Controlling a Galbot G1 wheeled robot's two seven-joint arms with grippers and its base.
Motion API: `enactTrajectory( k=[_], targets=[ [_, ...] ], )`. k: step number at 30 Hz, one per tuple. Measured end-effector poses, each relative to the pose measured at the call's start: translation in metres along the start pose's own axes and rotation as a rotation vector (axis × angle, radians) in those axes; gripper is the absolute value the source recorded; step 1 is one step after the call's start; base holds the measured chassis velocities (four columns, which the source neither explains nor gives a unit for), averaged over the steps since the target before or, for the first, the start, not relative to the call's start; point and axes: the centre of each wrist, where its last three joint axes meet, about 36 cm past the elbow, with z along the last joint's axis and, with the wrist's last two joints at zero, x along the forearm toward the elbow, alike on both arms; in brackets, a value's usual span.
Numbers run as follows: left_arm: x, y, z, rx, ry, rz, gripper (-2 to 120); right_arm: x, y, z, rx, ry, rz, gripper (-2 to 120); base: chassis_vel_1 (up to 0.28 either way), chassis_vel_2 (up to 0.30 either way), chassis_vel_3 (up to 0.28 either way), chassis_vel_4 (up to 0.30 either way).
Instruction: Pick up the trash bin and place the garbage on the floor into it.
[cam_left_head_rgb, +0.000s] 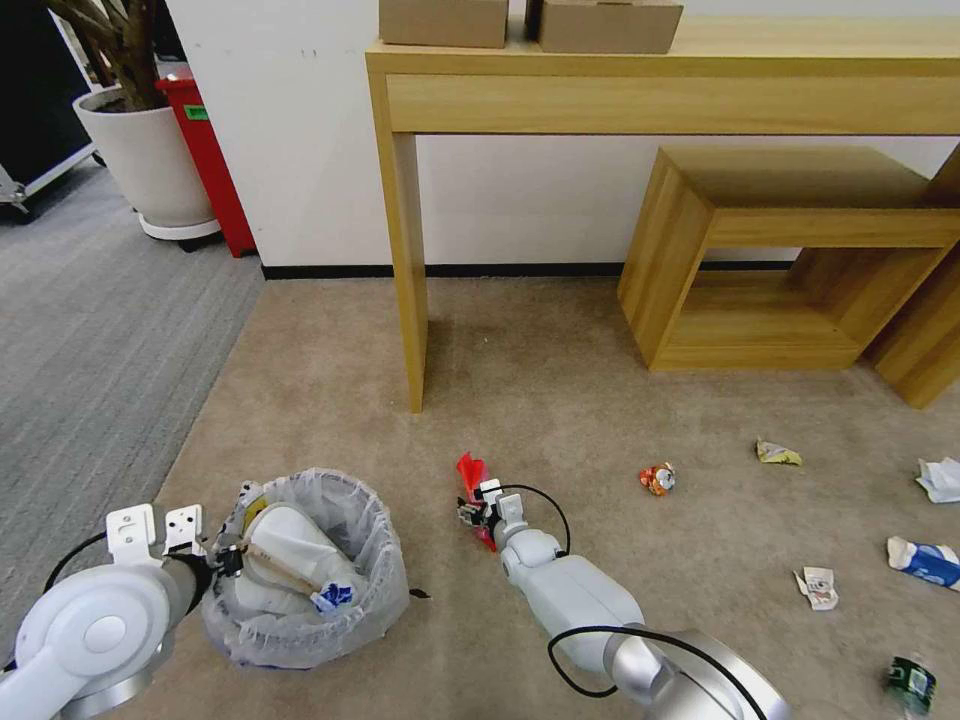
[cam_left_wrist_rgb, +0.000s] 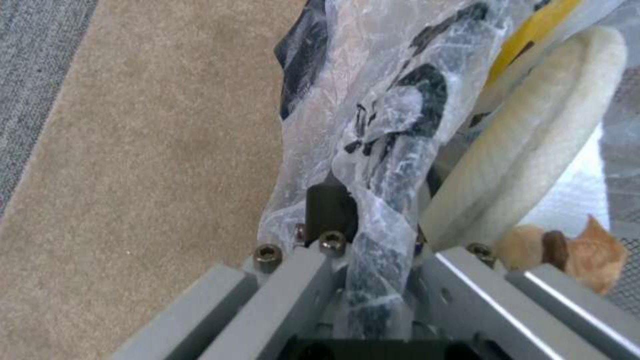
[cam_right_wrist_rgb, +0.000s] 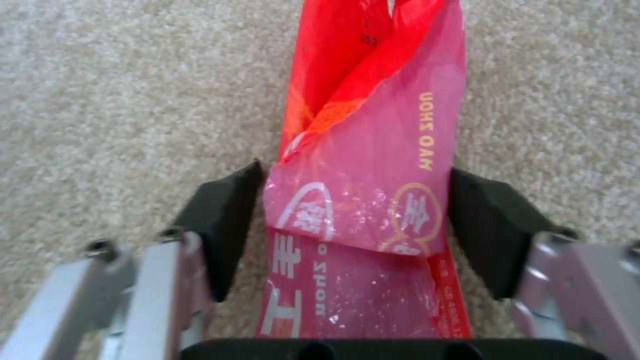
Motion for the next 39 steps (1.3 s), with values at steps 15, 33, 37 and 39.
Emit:
enactTrajectory(
  k=[15,33,37,39],
  targets=[
    [0.003,-0.001,0.001,-0.008,-0.009,-0.002,0,0.003,0.012,-0.017,-0.031,-0.064,-0.047,10,0.0,0.0,0.0,0.0],
    [0.004,0.0,0.0,-0.006,-0.009,-0.001,0,0.118,-0.039,-0.178,-0.23,-0.761,-0.621,0,0.0,0.0,0.0,0.0],
    [0.003,-0.001,0.001,-0.002,-0.007,0.001,0,0.156,-0.034,-0.18,-0.166,-0.786,-0.902,0,0.0,0.0,0.0,0.0],
    [0.003,-0.001,0.0,0.004,-0.01,0.003,0,0.16,-0.026,-0.177,-0.155,-0.778,-0.949,0,0.0,0.0,0.0,0.0]
  ],
)
